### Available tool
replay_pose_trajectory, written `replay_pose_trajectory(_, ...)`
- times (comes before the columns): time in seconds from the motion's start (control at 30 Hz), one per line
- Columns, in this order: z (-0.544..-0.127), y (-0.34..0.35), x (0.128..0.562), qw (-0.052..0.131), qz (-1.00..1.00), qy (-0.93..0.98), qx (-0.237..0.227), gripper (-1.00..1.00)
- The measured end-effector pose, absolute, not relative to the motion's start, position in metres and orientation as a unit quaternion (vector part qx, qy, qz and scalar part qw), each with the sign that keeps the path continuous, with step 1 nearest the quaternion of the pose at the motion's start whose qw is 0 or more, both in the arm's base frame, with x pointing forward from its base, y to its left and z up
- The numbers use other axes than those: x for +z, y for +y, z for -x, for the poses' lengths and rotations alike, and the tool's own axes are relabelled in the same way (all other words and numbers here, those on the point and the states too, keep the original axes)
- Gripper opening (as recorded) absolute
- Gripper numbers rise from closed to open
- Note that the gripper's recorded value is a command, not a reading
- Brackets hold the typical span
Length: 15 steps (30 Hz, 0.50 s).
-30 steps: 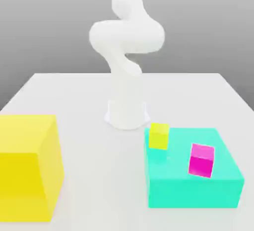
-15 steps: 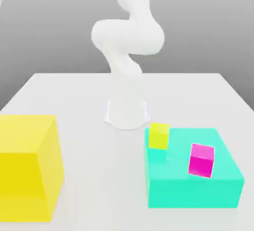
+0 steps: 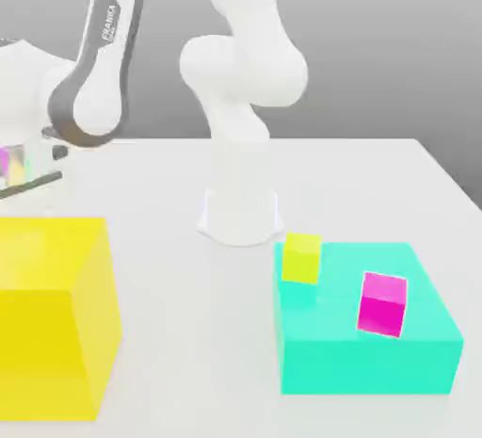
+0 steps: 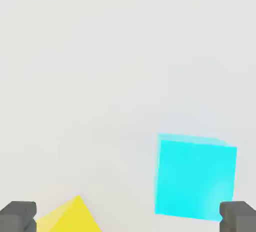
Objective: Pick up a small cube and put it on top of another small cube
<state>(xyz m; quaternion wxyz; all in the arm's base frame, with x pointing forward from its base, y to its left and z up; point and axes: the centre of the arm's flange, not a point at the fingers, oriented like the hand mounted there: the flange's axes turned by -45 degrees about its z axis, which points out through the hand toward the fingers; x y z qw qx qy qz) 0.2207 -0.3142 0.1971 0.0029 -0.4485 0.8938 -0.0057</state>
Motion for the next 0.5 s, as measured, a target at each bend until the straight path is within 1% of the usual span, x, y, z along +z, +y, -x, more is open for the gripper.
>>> replay_pose_trajectory(0.17, -0.217, -0.311, 0.148, 0.0, 0.444, 0.896, 0.0, 0.0)
replay_pose_trajectory(0.2, -0.217, -0.311, 0.139, 0.0, 0.444, 0.896, 0.0, -1.0)
replay_pose_trajectory(0.4, -0.216, -0.31, 0.134, 0.0, 0.444, 0.896, -0.001, -1.0)
replay_pose_trajectory(0.5, -0.217, -0.311, 0.151, 0.0, 0.444, 0.896, -0.001, -1.0)
